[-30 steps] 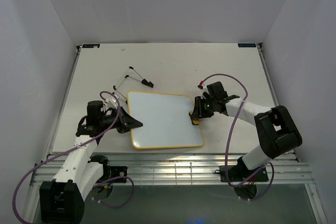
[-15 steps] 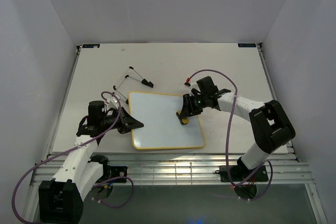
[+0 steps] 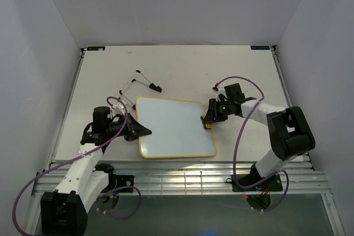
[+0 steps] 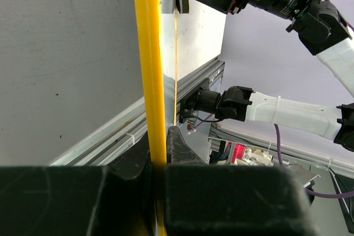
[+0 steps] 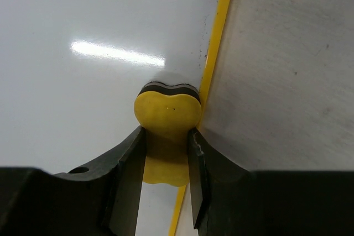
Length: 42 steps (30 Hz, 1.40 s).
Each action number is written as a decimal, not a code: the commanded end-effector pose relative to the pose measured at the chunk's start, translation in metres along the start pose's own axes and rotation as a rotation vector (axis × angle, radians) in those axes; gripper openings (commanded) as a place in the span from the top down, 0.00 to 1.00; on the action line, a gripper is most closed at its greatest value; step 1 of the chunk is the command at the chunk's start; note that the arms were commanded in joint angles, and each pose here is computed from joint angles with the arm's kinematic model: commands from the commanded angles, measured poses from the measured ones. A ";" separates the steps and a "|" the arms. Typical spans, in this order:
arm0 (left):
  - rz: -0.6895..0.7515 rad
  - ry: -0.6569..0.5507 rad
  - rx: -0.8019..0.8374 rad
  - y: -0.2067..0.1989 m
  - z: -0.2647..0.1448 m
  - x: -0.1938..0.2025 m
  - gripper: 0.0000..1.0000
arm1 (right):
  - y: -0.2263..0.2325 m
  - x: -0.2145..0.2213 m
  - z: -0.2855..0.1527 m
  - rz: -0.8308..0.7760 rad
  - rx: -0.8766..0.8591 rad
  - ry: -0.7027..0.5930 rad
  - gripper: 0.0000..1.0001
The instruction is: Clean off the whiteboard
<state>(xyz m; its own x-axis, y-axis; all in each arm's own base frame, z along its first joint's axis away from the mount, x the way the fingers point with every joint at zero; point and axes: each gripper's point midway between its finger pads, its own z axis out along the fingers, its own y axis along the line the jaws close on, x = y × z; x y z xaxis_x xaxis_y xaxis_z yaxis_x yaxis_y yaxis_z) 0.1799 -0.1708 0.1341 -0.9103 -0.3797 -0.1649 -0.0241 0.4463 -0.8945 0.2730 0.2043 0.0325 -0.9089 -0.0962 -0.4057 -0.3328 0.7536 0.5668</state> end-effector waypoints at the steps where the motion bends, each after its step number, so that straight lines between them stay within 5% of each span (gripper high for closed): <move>1: 0.168 -0.063 0.022 -0.008 -0.001 -0.012 1.00 | -0.012 0.021 -0.019 -0.002 0.132 0.057 0.79; 9: 0.229 -0.081 0.108 -0.033 -0.010 -0.011 1.00 | -0.023 -0.024 -0.101 -0.063 0.458 -0.151 0.78; 19: 0.418 -0.246 0.366 -0.120 -0.047 -0.021 1.00 | -0.087 0.013 -0.105 0.086 0.699 -0.085 0.75; 26: 0.448 -0.437 0.361 -0.161 -0.072 -0.050 1.00 | -0.096 0.018 -0.092 0.108 0.706 -0.057 0.49; 32: 0.432 -0.519 0.280 -0.165 -0.069 -0.087 1.00 | -0.092 0.017 -0.094 0.109 0.691 -0.069 0.42; 42: 0.656 -0.673 0.304 -0.189 -0.066 -0.158 1.00 | -0.064 0.006 -0.117 0.080 0.617 -0.158 0.40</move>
<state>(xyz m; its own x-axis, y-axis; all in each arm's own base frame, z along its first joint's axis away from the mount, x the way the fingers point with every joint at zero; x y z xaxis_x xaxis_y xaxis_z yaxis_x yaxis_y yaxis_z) 0.2932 -0.1497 0.2607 -0.5830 -0.5441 -0.6033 0.3186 0.5300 -0.7859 0.2581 0.0739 0.0562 -0.8909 0.0238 -0.4535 -0.0016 0.9984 0.0556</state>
